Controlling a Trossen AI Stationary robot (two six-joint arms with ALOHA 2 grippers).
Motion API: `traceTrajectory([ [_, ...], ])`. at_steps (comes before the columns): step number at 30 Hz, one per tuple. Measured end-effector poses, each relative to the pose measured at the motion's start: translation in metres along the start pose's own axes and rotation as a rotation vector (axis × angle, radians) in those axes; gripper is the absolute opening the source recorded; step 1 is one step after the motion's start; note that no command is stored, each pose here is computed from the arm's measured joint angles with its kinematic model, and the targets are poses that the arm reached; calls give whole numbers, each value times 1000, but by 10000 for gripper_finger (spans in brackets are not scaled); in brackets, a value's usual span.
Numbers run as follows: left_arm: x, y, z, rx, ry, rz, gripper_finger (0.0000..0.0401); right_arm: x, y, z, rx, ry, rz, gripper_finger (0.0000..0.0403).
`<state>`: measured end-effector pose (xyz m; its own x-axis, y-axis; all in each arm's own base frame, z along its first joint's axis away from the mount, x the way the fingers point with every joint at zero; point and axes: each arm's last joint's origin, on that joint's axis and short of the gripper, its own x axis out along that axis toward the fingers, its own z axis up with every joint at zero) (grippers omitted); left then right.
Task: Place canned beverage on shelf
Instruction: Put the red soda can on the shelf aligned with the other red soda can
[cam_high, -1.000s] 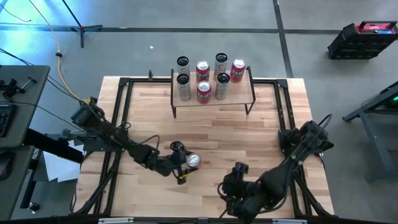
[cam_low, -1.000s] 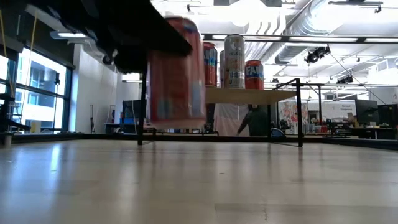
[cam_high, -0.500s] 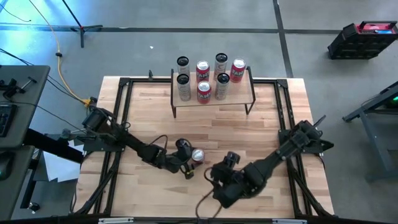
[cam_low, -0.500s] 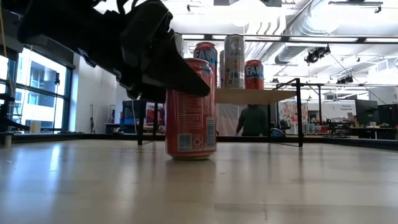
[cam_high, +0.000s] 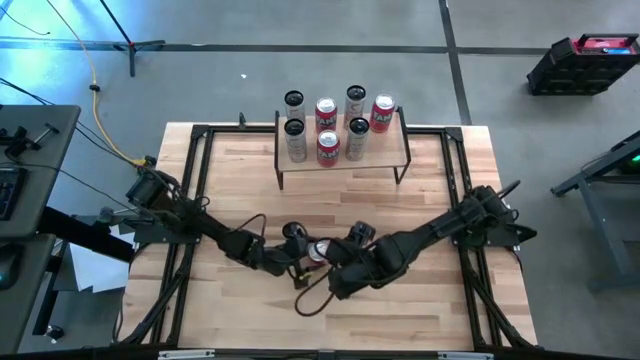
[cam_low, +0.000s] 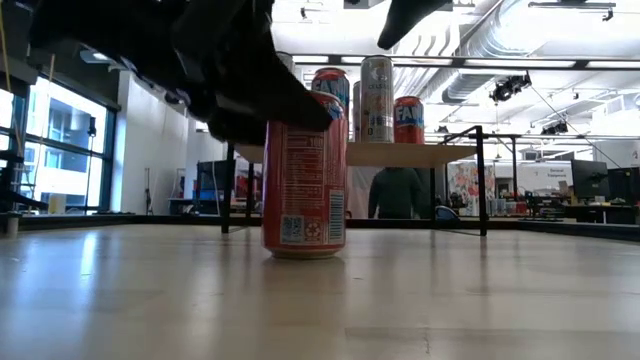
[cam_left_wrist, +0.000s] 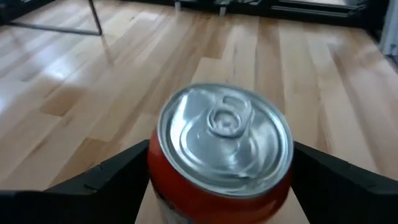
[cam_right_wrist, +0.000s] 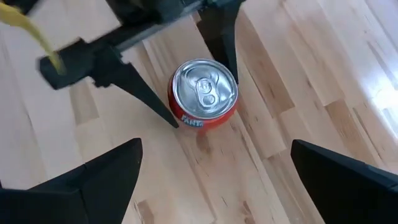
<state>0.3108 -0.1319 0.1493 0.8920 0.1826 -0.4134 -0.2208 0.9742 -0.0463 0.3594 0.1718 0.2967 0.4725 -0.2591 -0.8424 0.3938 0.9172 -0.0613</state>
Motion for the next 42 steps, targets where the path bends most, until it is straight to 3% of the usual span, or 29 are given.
traceTrajectory([
  [9, -32, 7, 19, 84, 72, -1, 340, 6, 1, 10, 46, -95, -23, 399],
  [16, -77, 5, 29, 117, 110, -51, 340, 39, 8, 17, 77, -109, -36, 399],
  [23, -109, 0, 27, 122, 129, -91, 340, 48, 3, 23, 187, -120, -41, 399],
  [31, -116, -6, 12, 140, 109, 36, 340, 72, 4, 21, 300, -103, -92, 399],
  [42, -105, -13, -6, 179, 133, 94, 340, 85, -1, 20, 449, -10, -87, 399],
])
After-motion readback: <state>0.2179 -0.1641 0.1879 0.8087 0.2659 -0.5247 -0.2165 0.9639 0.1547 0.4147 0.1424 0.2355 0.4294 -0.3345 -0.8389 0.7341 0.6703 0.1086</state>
